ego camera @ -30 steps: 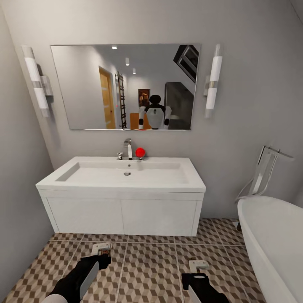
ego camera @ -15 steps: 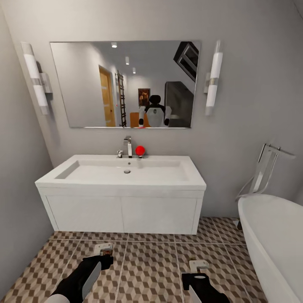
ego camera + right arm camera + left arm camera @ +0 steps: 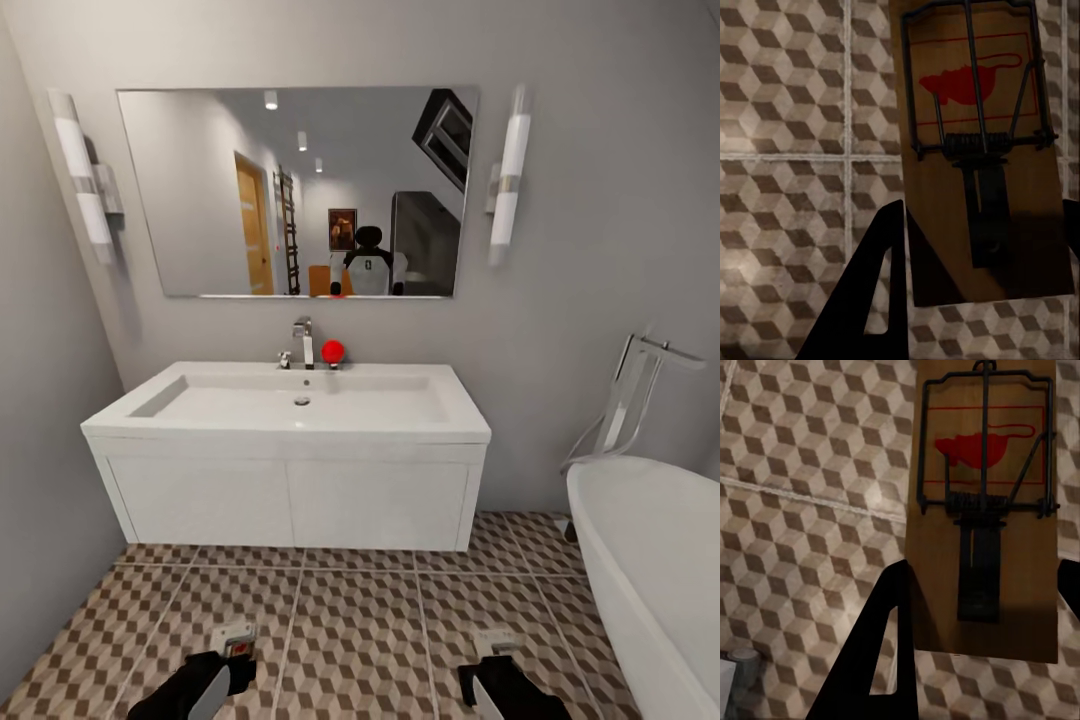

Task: Take the four mousetraps from the cabinet in the bathroom and place them on the bathroom floor. Make sure all four end up on the same floor surface, and ensure that at least two of them are either under or directly next to the same bathroom sink.

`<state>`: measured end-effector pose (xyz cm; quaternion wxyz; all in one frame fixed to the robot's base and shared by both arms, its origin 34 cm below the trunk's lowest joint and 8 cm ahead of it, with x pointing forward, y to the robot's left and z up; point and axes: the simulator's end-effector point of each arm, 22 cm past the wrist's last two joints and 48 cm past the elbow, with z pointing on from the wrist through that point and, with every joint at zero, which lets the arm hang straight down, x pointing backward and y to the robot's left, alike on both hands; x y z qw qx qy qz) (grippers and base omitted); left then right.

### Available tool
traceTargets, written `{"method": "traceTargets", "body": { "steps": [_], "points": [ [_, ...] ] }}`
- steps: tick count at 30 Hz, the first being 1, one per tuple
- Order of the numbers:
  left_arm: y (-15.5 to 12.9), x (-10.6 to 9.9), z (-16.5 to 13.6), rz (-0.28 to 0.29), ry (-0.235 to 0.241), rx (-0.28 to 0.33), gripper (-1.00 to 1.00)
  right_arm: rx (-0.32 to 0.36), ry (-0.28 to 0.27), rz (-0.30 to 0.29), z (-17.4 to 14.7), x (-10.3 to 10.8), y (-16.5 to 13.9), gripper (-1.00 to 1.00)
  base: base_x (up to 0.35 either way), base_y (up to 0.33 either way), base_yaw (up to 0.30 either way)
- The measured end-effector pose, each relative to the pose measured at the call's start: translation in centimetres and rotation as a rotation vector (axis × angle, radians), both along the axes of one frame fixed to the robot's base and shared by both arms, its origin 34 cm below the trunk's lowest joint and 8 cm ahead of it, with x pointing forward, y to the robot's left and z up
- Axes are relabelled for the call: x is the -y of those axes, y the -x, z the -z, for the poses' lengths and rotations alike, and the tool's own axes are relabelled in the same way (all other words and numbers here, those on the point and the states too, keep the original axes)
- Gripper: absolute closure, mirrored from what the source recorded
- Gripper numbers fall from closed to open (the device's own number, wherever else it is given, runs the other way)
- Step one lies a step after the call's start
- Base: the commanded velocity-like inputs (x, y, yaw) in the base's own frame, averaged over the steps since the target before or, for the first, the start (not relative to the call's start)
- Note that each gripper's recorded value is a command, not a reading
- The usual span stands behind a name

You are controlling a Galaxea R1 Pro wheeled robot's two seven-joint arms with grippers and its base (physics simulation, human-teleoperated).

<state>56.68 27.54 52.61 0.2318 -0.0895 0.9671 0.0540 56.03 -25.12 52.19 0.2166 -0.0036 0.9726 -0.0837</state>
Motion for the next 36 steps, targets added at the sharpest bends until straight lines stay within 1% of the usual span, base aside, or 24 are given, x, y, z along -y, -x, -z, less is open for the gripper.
{"method": "traceTargets", "body": {
  "steps": [2,4,9,13,16,20,23,27,31,36],
  "points": [
    [0.3,-0.2,0.7,-0.010,-0.002,0.008,1.00,-0.003,0.006,0.003,0.4,0.6,0.1,1.00,0.000,0.000,0.000],
    [0.5,-0.3,1.2,-0.015,-0.005,0.012,1.00,-0.005,0.006,0.003,0.8,0.8,0.2,1.00,0.000,0.000,0.000],
    [0.7,-0.3,2.3,-0.021,-0.006,0.015,1.00,-0.013,-0.005,-0.001,1.8,0.4,0.4,1.00,0.000,0.000,0.000],
    [0.8,-0.4,3.0,-0.021,-0.007,0.017,1.00,-0.045,-0.021,-0.009,2.9,-0.4,1.1,1.00,0.000,0.000,0.000],
    [0.8,-0.5,3.6,-0.022,-0.008,0.017,1.00,-0.064,-0.037,-0.016,3.7,-1.4,1.7,1.00,0.000,0.000,0.000],
    [0.9,-0.5,4.4,-0.021,-0.007,0.018,1.00,-0.075,-0.062,-0.025,4.7,-3.2,2.2,1.00,0.000,0.000,0.000],
    [1.0,-0.3,4.9,-0.019,-0.006,0.018,1.00,-0.082,-0.085,-0.035,5.5,-5.1,2.7,1.00,0.000,0.000,0.000],
    [1.1,-0.2,5.7,-0.020,-0.004,0.017,1.00,-0.080,-0.101,-0.049,6.8,-6.5,3.4,1.00,0.000,0.000,0.000],
    [1.2,0.0,6.5,-0.019,-0.003,0.017,1.00,-0.068,-0.107,-0.056,7.8,-7.1,3.7,1.00,0.000,0.000,0.000],
    [1.3,0.1,7.5,-0.019,-0.004,0.019,1.00,-0.065,-0.109,-0.058,8.8,-7.1,3.9,1.00,0.000,0.000,0.000]
  ]
}}
